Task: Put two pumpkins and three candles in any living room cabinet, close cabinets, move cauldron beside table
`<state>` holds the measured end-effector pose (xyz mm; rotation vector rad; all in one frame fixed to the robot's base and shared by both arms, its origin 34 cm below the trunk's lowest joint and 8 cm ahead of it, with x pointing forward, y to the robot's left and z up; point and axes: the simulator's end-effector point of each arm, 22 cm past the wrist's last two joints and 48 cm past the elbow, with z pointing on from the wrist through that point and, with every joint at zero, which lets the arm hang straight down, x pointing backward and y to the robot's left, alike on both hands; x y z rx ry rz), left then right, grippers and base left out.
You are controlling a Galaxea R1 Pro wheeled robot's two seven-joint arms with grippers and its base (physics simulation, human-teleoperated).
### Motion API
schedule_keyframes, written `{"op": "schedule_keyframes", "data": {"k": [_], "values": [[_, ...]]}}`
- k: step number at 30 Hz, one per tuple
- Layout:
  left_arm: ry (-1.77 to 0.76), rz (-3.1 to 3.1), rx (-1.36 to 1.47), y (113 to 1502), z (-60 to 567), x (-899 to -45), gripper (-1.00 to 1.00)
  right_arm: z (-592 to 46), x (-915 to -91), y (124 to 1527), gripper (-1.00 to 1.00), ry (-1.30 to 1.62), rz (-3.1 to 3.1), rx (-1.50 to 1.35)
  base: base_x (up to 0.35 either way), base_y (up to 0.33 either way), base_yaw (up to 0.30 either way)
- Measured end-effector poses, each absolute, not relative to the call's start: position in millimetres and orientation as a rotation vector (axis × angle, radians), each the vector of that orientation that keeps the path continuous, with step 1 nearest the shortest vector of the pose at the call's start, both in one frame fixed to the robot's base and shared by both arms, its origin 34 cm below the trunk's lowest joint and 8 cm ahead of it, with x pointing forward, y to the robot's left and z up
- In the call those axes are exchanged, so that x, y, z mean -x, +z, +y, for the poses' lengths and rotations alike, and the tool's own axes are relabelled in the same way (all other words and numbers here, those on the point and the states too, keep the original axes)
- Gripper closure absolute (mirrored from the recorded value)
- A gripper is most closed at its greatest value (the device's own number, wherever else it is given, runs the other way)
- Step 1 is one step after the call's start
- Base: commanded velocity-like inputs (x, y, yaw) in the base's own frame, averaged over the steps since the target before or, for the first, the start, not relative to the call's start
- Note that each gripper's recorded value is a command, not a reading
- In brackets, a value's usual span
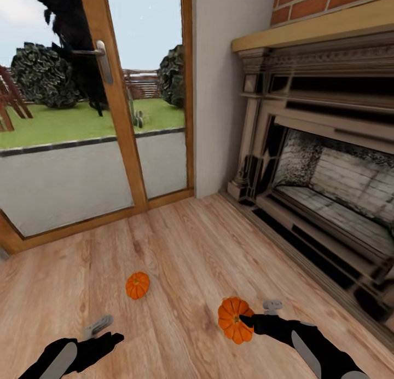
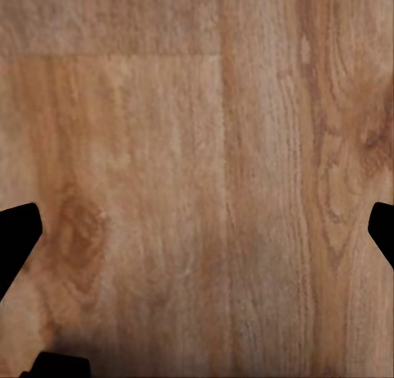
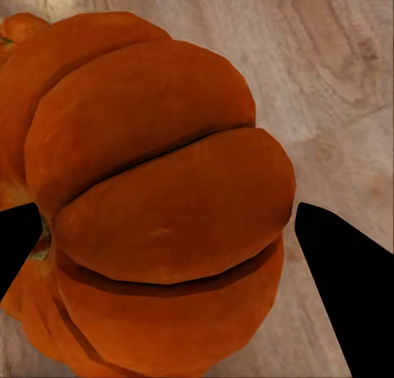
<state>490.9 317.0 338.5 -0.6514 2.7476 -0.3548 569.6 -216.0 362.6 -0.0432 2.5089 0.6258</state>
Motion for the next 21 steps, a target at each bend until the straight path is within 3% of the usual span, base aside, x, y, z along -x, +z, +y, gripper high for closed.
{"op": "schedule_keyframes", "data": {"k": [6,13,21], "values": [[-0.355,2.748,0.651,338.5,316.9,-491.1,-1.00,-215.3,-569.3,362.7,1.00,0.630,2.508,0.047,0.168,0.234,0.273],[-0.354,2.748,0.650,338.3,316.9,-491.1,-1.00,-216.0,-569.7,363.0,1.00,0.631,2.505,0.046,0.089,0.040,0.258],[-0.353,2.749,0.648,338.2,316.7,-491.0,-1.00,-215.7,-570.3,363.8,1.00,0.634,2.503,0.043,0.065,-0.078,0.007]]}}
